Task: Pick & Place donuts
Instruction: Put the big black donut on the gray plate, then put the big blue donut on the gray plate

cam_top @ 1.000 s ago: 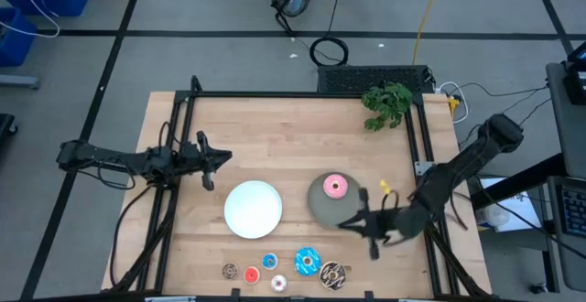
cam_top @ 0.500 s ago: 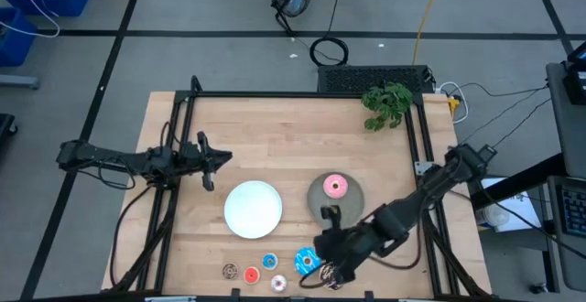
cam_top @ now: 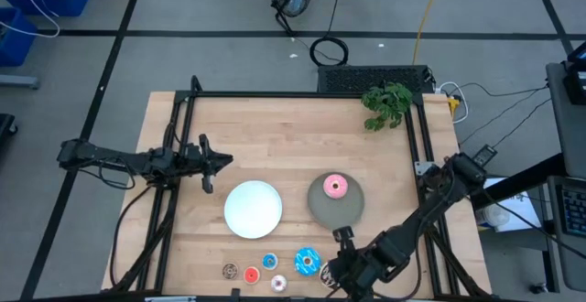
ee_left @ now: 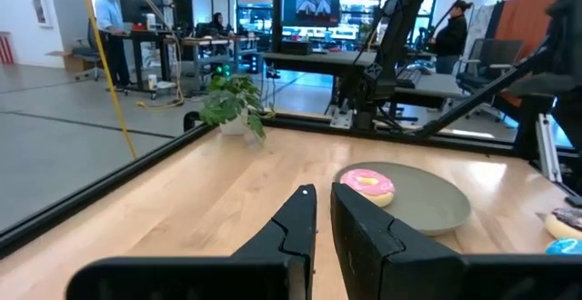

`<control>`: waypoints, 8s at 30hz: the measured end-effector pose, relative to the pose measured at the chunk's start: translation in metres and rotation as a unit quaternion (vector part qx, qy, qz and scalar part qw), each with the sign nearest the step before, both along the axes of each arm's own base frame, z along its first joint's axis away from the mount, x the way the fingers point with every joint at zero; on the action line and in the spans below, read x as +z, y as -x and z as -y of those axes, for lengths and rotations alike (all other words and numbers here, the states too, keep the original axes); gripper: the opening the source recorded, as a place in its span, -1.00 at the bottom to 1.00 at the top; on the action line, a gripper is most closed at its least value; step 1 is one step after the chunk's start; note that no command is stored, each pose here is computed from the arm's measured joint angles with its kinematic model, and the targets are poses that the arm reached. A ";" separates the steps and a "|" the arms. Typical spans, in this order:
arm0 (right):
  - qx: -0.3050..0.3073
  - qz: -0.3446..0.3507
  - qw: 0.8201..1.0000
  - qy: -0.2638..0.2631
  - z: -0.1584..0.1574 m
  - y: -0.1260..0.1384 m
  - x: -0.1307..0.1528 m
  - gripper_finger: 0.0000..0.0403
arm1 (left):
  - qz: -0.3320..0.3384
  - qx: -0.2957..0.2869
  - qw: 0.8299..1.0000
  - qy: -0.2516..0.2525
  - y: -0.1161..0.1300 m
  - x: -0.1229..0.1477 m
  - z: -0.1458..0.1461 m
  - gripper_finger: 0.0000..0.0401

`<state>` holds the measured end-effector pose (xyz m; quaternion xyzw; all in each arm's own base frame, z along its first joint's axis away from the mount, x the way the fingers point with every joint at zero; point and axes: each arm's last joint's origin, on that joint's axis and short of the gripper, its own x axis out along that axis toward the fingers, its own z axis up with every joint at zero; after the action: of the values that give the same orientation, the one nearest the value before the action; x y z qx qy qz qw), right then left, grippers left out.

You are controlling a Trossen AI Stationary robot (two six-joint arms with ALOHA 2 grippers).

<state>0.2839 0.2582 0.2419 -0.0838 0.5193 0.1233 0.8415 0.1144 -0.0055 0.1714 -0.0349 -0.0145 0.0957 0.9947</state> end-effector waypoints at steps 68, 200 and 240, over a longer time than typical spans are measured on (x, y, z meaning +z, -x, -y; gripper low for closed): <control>-0.045 -0.011 0.995 -0.083 0.033 -0.003 -0.019 -0.95 | -0.007 0.015 1.000 -0.002 0.000 -0.001 -0.001 -0.79; -0.102 0.267 0.955 -0.083 0.139 0.109 0.079 -0.95 | -0.017 0.024 1.000 0.002 0.000 -0.004 -0.001 -0.79; -0.107 0.535 0.827 -0.136 0.187 0.178 -0.062 -1.00 | -0.018 0.050 0.999 -0.004 0.001 -0.003 -0.003 -0.79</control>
<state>0.1058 0.0713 0.1797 0.0350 -0.0290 0.0375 0.9983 0.1137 -0.0027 0.1680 -0.0281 0.0016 0.1457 0.9889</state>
